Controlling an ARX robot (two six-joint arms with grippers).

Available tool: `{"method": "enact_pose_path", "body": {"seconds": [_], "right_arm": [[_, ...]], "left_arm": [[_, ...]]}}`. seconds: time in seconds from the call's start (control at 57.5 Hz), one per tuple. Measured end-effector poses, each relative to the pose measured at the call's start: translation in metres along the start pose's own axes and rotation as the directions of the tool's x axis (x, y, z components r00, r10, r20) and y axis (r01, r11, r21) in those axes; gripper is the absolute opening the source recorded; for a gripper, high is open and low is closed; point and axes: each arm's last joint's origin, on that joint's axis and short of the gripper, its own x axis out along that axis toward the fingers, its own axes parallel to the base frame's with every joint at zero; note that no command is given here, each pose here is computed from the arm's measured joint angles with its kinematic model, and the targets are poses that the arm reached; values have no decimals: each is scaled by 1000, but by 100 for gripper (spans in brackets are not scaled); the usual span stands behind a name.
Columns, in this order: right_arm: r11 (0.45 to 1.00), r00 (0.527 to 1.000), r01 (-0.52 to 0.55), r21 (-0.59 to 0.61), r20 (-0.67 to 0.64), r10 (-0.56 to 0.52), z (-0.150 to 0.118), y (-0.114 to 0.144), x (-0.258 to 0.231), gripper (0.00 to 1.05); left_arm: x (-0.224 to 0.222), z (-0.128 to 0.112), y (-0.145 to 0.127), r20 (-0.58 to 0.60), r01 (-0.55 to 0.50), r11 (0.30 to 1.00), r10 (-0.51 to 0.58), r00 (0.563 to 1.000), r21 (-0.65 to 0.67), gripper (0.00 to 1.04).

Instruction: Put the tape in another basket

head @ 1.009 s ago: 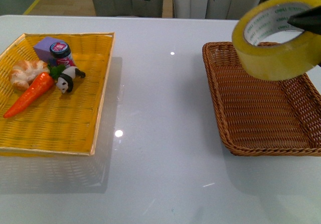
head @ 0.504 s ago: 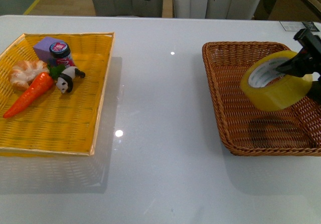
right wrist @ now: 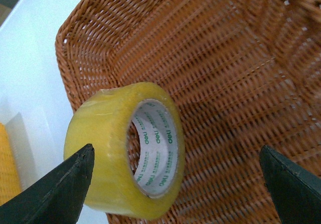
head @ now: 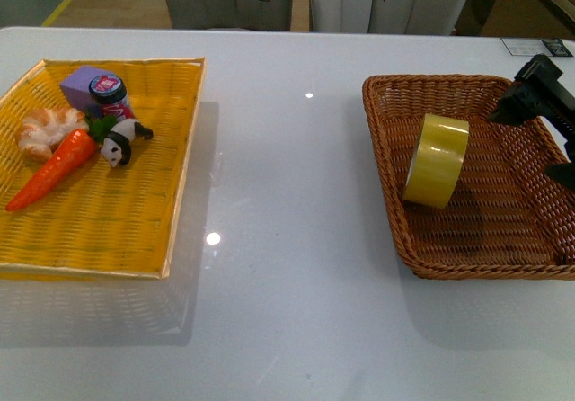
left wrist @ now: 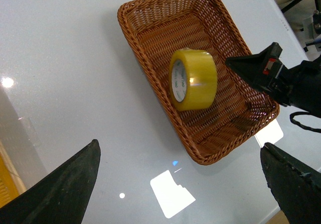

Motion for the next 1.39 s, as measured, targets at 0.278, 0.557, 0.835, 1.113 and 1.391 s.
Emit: {"method": "enact_pose_path", "body": {"seconds": [0.278, 0.557, 0.835, 1.113, 1.391], "right_arm": [[997, 979, -28, -71, 198, 42, 22, 8, -64, 96], [921, 842, -74, -382, 471, 263, 20, 17, -171, 83], [800, 781, 25, -600, 511, 358, -17, -4, -206, 34], [789, 781, 42, -613, 512, 356, -40, -22, -213, 2], [788, 780, 40, -614, 512, 360, -55, -33, -219, 2]], "left_arm": [[0, 0, 0, 0, 0, 1000, 0, 1000, 0, 96], [0, 0, 0, 0, 0, 1000, 0, 1000, 0, 96], [-1, 1, 0, 4, 1, 1000, -1, 1000, 1, 96], [-44, -40, 30, 634, -545, 826, 499, 590, -143, 59], [-99, -115, 63, 665, -563, 809, 515, 541, -169, 9]]}}
